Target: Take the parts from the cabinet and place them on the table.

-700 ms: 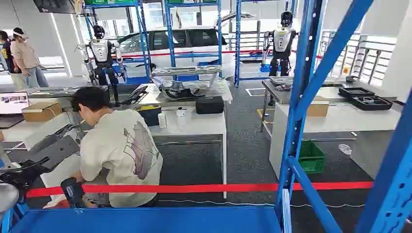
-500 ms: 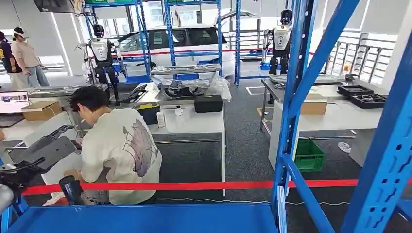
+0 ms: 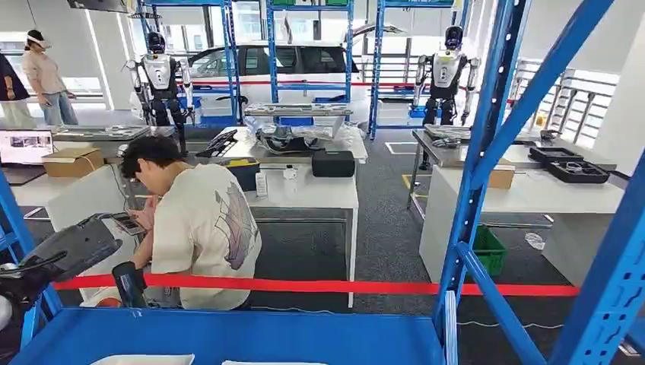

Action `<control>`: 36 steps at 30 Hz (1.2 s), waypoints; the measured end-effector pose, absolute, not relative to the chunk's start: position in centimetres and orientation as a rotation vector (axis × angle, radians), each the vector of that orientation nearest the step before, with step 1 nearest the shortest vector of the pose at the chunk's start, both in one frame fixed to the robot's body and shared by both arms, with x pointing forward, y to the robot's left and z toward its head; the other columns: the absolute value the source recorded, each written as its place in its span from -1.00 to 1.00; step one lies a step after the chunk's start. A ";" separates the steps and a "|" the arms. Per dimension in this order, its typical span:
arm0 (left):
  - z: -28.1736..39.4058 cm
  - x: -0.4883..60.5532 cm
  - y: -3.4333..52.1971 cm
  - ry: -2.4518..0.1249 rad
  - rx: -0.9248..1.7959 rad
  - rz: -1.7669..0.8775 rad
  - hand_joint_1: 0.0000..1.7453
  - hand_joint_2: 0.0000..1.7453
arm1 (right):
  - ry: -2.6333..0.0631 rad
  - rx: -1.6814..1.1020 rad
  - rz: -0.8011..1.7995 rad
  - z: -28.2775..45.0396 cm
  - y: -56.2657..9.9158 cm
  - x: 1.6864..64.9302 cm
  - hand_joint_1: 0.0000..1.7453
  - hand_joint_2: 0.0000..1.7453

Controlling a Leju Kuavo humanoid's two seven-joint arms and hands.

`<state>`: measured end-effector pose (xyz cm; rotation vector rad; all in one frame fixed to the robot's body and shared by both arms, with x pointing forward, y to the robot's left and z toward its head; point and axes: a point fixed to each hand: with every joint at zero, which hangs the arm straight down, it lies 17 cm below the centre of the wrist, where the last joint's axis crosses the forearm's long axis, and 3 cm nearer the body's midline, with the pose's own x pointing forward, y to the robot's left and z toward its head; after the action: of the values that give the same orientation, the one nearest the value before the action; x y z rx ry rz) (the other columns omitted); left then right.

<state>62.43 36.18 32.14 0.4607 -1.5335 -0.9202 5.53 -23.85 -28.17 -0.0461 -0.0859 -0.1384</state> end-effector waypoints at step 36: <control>22.9 56.7 37.9 -1.271 -0.177 -0.743 -1.00 1.00 | -0.083 -0.050 -0.080 -28.2 -23.9 5.4 -1.00 -1.00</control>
<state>56.73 37.93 22.91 -0.1773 -1.2712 -0.7426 5.44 -23.92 -28.18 -0.0501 -0.0829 -0.0800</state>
